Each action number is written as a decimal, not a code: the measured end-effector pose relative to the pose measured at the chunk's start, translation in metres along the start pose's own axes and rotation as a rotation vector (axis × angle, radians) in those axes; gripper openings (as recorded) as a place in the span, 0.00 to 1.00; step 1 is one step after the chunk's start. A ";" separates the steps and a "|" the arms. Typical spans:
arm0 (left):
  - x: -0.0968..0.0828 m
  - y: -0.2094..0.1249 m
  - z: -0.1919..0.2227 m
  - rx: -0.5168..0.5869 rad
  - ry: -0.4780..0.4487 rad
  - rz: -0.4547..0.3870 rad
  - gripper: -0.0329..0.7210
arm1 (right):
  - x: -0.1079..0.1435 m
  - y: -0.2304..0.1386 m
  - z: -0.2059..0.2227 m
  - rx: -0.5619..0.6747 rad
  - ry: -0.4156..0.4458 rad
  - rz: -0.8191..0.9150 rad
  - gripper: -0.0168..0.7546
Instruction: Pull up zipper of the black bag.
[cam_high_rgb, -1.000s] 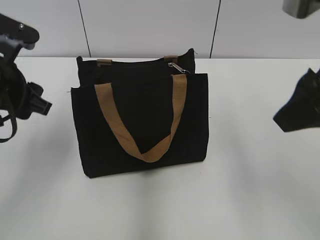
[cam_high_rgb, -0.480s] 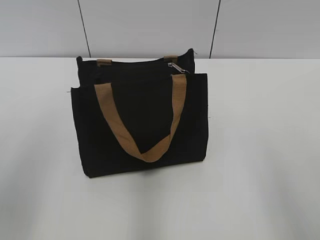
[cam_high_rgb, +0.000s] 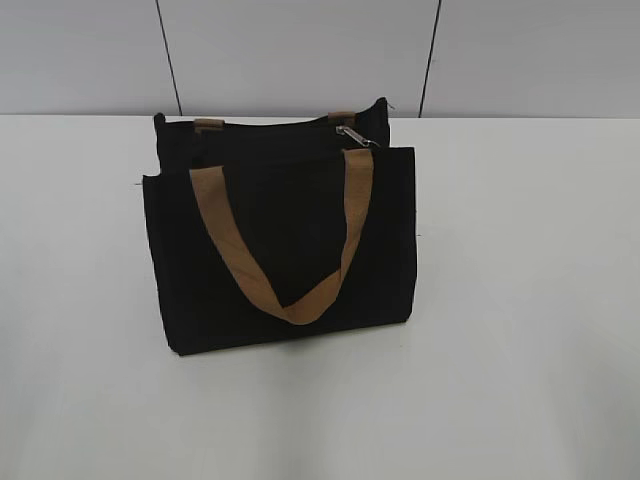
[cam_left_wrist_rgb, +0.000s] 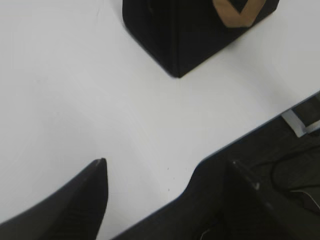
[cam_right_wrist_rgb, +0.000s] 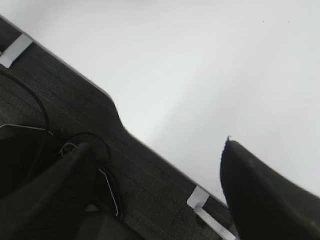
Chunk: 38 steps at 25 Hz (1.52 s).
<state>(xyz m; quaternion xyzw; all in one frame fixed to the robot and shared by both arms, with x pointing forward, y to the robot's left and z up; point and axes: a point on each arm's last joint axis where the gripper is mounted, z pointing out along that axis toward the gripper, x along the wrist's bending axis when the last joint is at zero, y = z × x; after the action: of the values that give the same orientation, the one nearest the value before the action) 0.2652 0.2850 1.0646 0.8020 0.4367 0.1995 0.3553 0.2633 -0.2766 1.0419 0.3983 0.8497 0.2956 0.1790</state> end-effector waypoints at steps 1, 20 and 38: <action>0.000 -0.003 -0.003 -0.042 0.001 0.021 0.75 | -0.001 0.000 0.001 -0.012 -0.010 -0.001 0.79; 0.001 -0.010 -0.007 -0.113 0.113 -0.053 0.75 | -0.005 -0.001 0.006 -0.056 -0.099 0.107 0.79; -0.008 -0.028 -0.028 -0.272 0.449 -0.244 0.70 | 0.010 -0.020 -0.018 -0.291 -0.436 0.320 0.79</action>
<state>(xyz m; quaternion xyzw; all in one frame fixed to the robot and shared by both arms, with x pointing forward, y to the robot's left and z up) 0.2279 0.2995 1.0623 0.6242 0.5670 0.3844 0.3757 0.2353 -0.2855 1.0419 0.5514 0.6665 0.3461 0.3632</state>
